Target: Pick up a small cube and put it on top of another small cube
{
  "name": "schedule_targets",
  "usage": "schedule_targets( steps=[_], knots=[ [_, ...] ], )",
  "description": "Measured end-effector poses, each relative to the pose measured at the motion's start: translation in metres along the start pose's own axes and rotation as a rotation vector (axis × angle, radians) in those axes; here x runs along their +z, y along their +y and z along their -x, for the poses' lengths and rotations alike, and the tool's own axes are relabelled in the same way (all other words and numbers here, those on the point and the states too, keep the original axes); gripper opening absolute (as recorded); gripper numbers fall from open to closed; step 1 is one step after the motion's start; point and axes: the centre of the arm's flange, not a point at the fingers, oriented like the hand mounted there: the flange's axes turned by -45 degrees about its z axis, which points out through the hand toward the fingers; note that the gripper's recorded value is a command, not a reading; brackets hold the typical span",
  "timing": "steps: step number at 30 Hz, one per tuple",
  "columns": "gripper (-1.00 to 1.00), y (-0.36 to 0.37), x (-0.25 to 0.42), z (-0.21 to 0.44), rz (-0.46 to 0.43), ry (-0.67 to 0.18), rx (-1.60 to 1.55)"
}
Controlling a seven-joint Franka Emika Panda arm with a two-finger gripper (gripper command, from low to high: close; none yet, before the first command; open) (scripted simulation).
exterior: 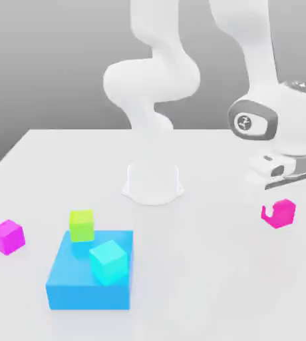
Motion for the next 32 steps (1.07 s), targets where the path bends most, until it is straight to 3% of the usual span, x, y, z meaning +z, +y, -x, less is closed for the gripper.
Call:
schedule_targets(
  steps=[7, 14, 23, 28, 29, 32],
  knots=[
    [-1.0, 0.13, -0.02, -0.033, 0.077, 0.001, 0.613],
    [-1.0, 0.246, -0.049, -0.018, 0.108, 0.007, 1.222],
    [-1.0, 0.365, -0.088, 0.053, 0.063, 0.008, 2.008],
    [-1.0, 0.42, -0.064, 0.102, 0.011, -0.002, 2.437],
    [1.0, 0.424, -0.055, 0.107, 0.005, -0.003, 2.477],
    [1.0, 0.424, -0.055, 0.107, 0.005, -0.003, 2.477]
  ],
)
